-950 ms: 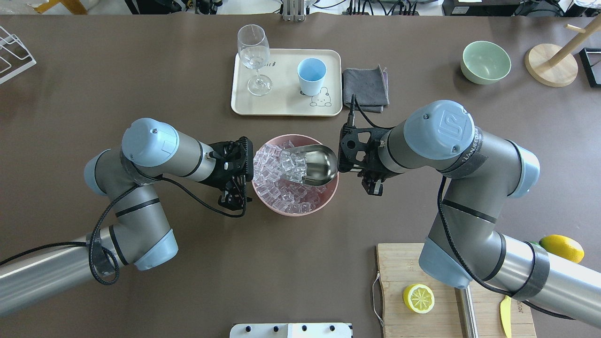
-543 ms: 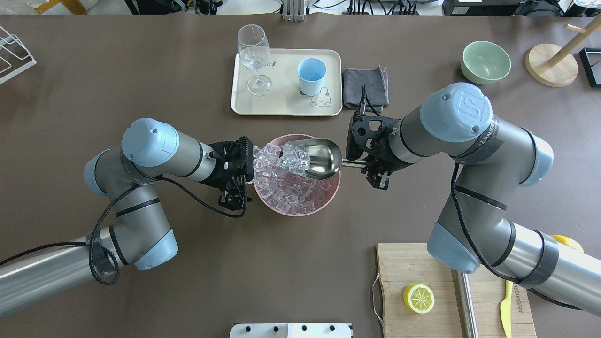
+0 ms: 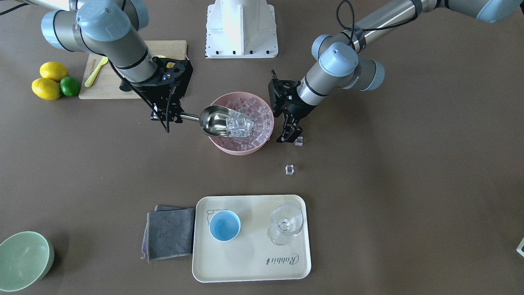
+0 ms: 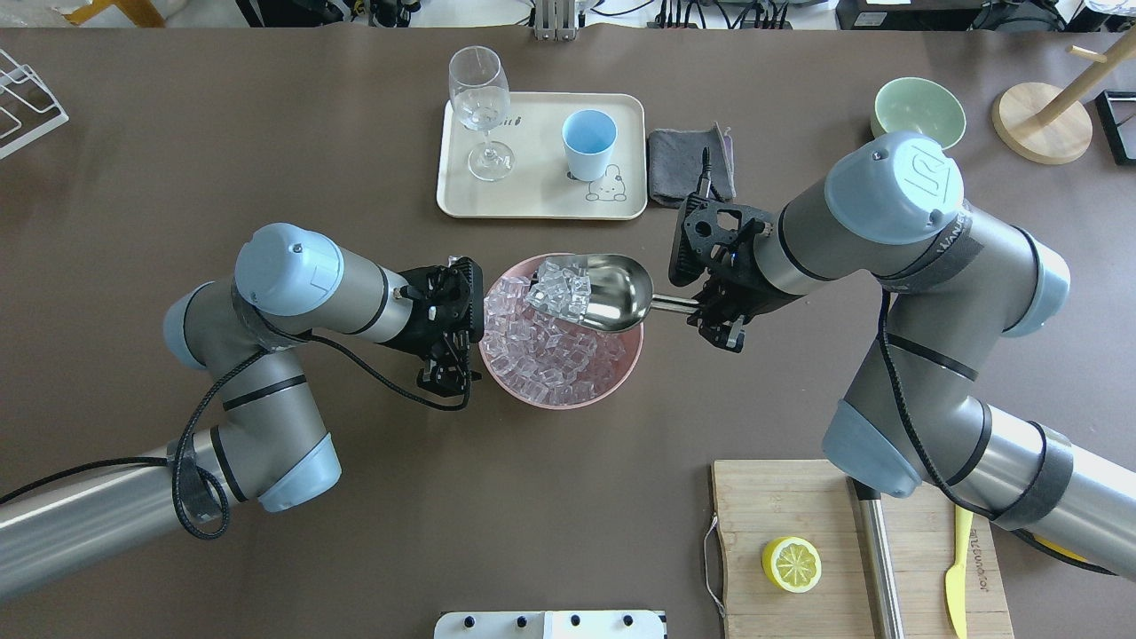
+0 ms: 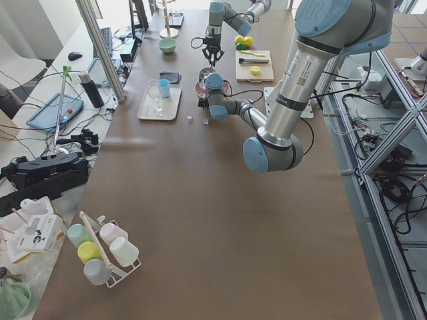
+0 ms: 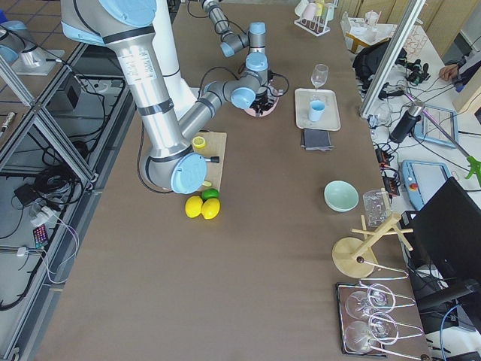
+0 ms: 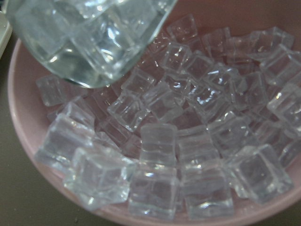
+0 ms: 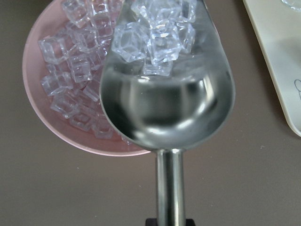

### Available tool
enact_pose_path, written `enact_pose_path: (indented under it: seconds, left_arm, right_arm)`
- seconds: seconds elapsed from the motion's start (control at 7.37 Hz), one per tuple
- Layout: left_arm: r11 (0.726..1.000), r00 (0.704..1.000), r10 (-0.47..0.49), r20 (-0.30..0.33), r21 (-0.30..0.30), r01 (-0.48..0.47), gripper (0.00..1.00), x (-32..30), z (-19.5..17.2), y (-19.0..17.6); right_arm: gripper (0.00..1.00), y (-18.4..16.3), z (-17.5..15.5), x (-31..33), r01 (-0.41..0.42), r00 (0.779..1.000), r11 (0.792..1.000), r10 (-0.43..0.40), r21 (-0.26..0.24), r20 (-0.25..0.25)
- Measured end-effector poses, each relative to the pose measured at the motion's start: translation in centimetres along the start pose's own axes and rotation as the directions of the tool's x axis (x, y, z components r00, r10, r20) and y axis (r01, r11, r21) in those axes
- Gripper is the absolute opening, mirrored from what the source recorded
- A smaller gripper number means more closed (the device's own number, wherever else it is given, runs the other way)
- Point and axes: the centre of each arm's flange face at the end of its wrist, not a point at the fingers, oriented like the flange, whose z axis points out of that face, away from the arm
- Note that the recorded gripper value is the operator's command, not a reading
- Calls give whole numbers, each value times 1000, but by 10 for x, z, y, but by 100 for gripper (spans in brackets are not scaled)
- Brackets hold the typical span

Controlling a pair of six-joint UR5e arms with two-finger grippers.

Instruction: Put ice in cup with scoop

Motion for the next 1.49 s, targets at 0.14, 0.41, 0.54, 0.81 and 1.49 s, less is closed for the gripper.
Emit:
enact_pose_path:
  seconds: [0.14, 0.41, 0.54, 0.81, 1.49]
  left_arm:
    - [1000, 1000, 1, 1, 2, -1, 99, 1, 0, -2]
    - [1000, 1000, 2, 2, 2, -2, 99, 1, 1, -3]
    - [1000, 1000, 2, 2, 1, -2, 99, 1, 0, -2]
    - [1000, 1000, -14, 21, -8, 14, 99, -10, -14, 17]
    - [979, 991, -132, 30, -152, 135, 99, -27, -100, 54]
  right_arm:
    - [0, 3, -2, 0, -26, 1000, 999, 26, 19, 8]
    - [0, 14, -9, 8, -75, 997, 996, 75, 52, 9]
    - [0, 20, -15, 17, -94, 996, 994, 94, 58, 7]
    - [0, 29, -34, 38, -159, 987, 985, 159, 72, 4]
    - [0, 23, -42, 102, -352, 935, 936, 353, 18, -44]
